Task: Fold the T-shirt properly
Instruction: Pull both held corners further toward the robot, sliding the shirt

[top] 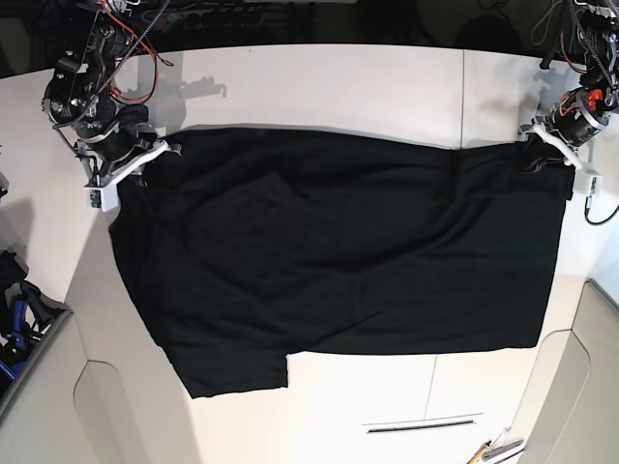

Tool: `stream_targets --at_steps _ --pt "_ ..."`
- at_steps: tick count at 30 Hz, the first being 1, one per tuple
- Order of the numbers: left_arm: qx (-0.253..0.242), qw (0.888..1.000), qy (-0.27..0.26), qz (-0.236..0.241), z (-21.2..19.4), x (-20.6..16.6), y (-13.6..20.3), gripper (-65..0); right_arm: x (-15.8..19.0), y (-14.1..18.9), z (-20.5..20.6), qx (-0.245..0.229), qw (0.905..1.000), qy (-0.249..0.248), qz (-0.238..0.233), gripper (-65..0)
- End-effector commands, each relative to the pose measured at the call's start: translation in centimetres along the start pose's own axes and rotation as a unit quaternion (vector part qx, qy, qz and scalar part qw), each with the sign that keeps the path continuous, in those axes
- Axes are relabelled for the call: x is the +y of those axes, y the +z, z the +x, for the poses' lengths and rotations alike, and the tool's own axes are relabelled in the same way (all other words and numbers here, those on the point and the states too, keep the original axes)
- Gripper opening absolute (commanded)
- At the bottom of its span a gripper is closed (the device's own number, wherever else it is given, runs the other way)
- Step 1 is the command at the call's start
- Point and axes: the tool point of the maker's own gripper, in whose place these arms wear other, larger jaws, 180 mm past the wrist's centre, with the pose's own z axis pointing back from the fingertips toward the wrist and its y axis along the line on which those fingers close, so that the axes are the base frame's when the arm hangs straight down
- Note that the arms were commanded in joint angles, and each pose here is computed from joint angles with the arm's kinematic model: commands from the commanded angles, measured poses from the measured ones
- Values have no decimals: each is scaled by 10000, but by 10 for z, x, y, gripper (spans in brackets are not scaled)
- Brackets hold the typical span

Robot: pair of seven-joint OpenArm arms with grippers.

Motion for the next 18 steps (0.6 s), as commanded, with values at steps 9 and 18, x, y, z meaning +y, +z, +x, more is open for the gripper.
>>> stream_targets --at_steps 9,18 --pt "652 9967 487 48 -35 15 27 -650 -39 32 -39 582 9960 526 -438 -650" --pt "1043 9915 774 46 -79 13 43 -650 -51 37 -40 667 9938 689 -558 -650"
